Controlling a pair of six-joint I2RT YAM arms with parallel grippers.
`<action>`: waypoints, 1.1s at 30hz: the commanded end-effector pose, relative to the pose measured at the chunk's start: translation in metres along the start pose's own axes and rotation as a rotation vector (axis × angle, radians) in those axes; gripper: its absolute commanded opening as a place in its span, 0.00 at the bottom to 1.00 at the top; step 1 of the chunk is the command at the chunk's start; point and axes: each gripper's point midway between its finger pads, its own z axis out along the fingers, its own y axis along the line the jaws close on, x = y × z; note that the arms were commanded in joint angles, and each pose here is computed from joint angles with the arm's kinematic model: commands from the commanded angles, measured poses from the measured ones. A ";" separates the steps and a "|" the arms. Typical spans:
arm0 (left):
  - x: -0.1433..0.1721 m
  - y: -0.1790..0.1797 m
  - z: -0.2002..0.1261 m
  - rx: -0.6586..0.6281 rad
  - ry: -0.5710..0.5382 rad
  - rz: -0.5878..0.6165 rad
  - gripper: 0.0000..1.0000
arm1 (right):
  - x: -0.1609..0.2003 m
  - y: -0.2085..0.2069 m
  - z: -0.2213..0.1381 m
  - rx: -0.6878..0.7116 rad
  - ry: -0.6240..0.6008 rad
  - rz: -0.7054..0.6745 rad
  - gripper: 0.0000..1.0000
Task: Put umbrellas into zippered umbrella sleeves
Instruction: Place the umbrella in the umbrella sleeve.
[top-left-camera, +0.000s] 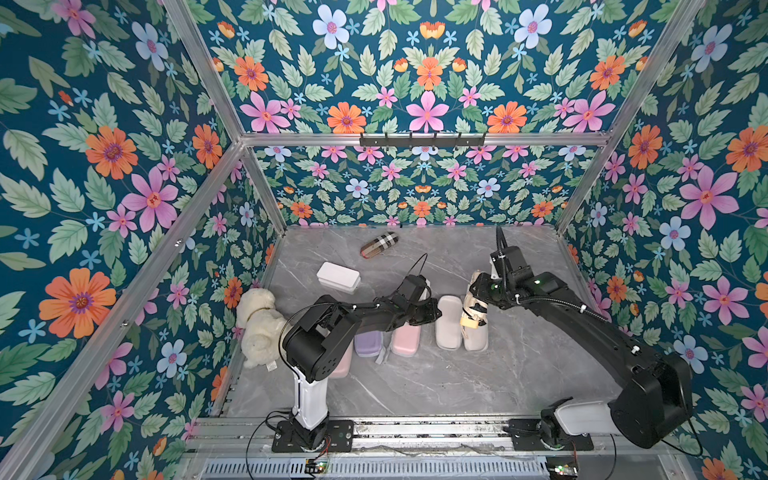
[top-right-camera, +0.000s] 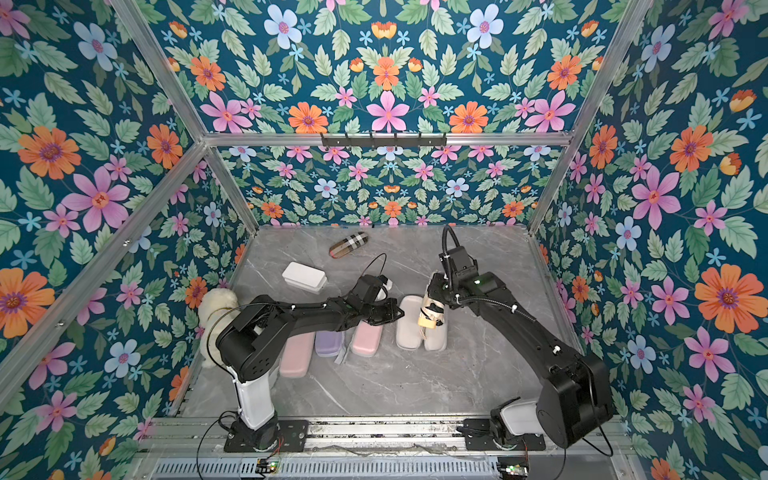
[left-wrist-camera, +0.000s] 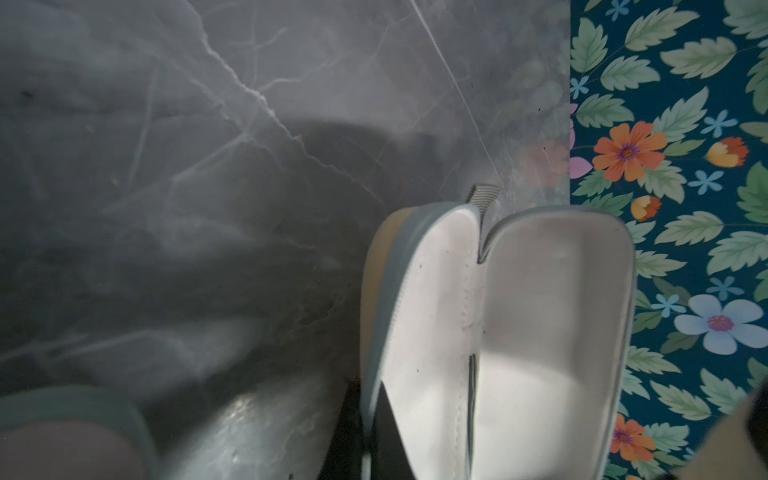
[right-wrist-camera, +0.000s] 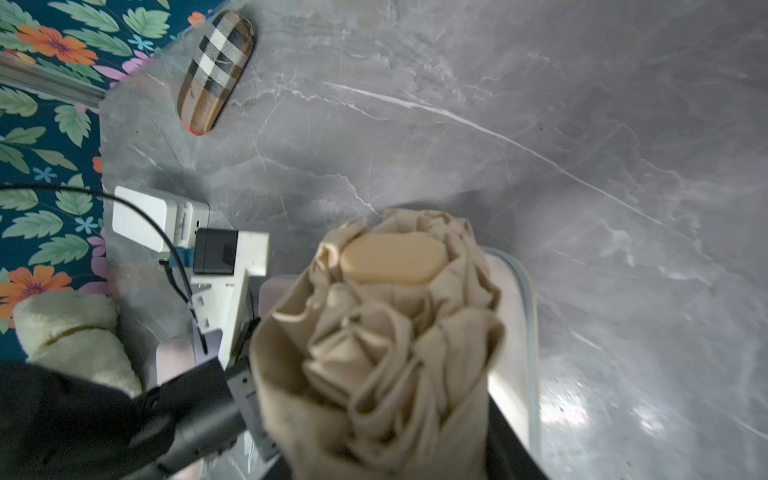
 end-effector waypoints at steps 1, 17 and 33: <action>-0.003 -0.004 0.000 0.019 -0.047 -0.058 0.00 | -0.046 0.037 0.006 -0.119 -0.221 0.055 0.29; -0.002 0.000 0.000 0.032 -0.102 -0.145 0.00 | 0.080 0.003 0.063 -0.007 0.168 -0.138 0.21; -0.002 -0.002 -0.007 0.063 -0.136 -0.147 0.00 | 0.120 -0.007 0.103 0.076 0.405 -0.083 0.57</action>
